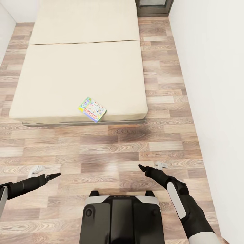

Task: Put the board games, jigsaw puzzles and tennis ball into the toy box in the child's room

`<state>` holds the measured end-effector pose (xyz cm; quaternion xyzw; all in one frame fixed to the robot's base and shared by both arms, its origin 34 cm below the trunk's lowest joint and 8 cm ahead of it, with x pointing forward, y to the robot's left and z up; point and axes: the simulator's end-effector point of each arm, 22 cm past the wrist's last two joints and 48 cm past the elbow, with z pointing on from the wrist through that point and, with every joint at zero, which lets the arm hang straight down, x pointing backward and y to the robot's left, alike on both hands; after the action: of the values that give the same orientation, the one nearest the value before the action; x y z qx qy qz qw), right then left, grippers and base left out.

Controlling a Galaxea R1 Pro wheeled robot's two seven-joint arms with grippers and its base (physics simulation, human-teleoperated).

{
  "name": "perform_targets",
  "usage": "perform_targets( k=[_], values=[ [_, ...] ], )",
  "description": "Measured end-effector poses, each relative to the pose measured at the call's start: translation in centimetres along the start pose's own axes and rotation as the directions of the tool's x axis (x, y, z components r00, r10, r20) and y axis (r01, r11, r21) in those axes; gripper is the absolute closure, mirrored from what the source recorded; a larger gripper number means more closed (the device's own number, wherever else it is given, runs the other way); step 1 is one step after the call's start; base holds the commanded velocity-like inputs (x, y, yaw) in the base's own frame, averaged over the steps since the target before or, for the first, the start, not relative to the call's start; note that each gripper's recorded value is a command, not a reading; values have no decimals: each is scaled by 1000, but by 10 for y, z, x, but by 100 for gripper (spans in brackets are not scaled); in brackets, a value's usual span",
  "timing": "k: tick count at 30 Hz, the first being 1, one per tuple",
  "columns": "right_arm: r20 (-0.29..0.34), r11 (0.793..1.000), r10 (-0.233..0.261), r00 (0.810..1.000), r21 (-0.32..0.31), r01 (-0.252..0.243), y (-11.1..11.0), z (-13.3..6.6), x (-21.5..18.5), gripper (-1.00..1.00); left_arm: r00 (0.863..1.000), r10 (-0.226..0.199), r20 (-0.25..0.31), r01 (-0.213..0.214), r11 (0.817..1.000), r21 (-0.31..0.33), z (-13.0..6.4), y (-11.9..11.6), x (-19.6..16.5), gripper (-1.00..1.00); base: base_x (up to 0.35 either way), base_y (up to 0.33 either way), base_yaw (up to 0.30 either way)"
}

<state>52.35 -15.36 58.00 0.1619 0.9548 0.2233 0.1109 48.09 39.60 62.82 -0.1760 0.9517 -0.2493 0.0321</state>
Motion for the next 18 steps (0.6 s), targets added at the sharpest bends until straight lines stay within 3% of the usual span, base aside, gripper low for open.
perform_targets(
  k=[18],
  values=[
    [16,999,-25,1000,-20,26,15,-6,-9,-100,1000,14,23,-14,1000,10,-8,-9,-10,-100,0,0,0]
  ],
)
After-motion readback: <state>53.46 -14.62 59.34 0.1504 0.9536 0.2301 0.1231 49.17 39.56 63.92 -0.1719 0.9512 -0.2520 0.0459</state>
